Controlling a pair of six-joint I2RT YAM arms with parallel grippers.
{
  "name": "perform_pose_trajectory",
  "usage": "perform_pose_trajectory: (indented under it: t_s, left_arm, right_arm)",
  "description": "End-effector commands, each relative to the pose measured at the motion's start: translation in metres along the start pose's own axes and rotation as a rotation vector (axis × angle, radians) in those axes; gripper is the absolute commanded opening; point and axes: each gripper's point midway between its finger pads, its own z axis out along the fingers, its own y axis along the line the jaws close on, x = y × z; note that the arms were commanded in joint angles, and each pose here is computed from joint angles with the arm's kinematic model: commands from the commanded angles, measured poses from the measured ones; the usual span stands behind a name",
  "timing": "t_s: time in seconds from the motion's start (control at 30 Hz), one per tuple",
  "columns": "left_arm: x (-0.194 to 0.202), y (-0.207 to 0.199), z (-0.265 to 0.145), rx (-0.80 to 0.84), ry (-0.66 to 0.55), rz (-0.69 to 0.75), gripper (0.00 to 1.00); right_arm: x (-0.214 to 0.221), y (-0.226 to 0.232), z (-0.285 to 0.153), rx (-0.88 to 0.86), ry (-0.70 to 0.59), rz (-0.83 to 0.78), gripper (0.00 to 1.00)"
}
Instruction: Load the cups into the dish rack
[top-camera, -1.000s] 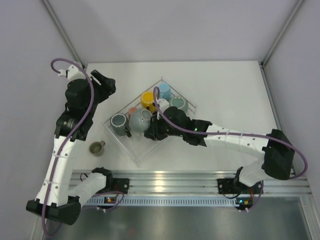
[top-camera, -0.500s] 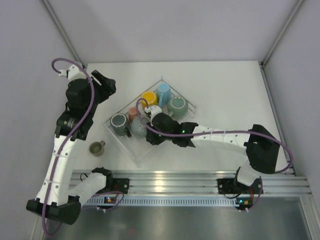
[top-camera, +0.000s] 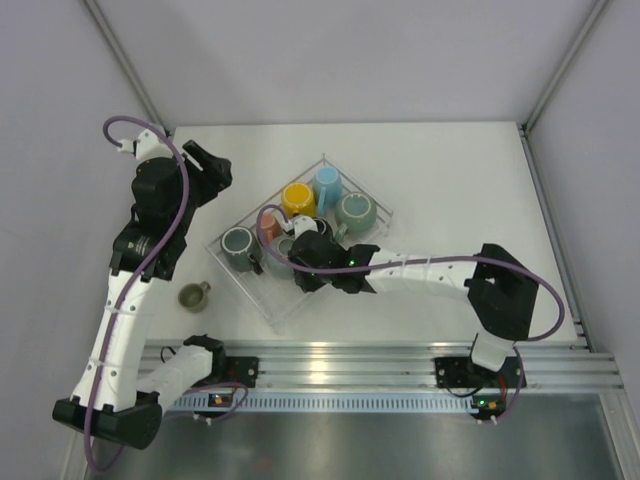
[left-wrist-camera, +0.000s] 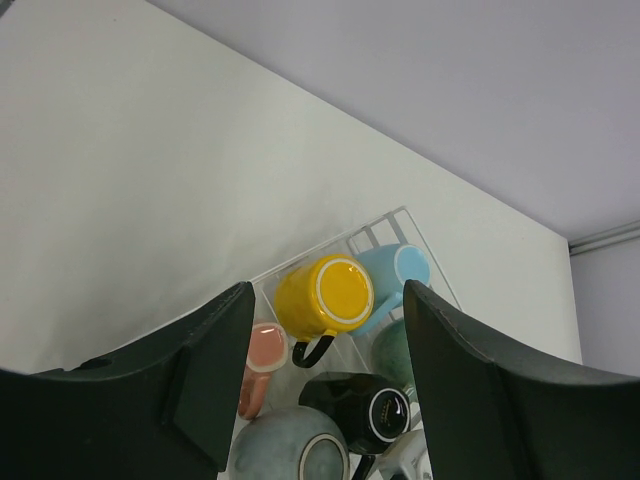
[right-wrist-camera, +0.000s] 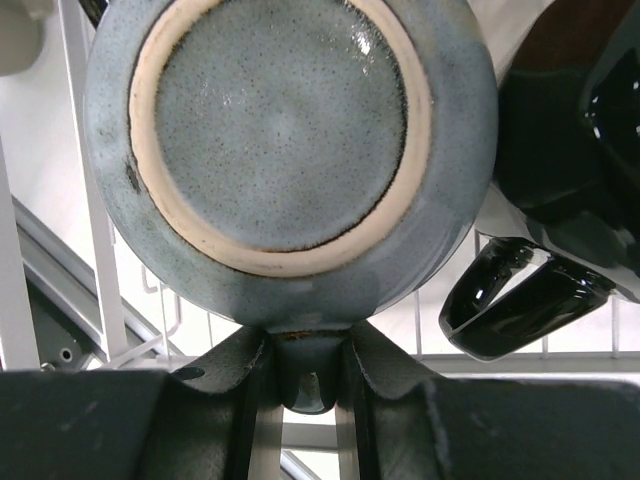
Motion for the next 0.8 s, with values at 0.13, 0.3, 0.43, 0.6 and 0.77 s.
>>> perform_pose_trajectory:
  t_s: [0.13, 0.3, 0.43, 0.6, 0.77]
  left_arm:
    - [-0.021, -0.009, -0.006, 0.02, -0.056, 0.0, 0.67]
    - [-0.021, -0.01, -0.007, 0.026, -0.054, -0.003, 0.67]
    - [-0.021, -0.01, -0.006, 0.027, -0.053, -0.008, 0.67]
    - [-0.021, -0.012, -0.006, 0.033, -0.052, -0.015, 0.67]
    - [-0.018, -0.009, -0.002, 0.023, -0.049, -0.007, 0.67]
  right_arm:
    - [-0.056, 0.012, -0.011, 0.032, -0.147, -0.006, 0.0]
    - [-0.052, 0.01, -0.01, 0.051, -0.118, -0.017, 0.05]
    - [-0.055, 0.012, -0.017, 0.046, -0.12, -0.032, 0.09]
    - [-0.059, 0.014, -0.028, 0.043, -0.137, -0.054, 0.19]
    - [-0.06, 0.021, -0.033, 0.015, -0.142, -0.055, 0.23]
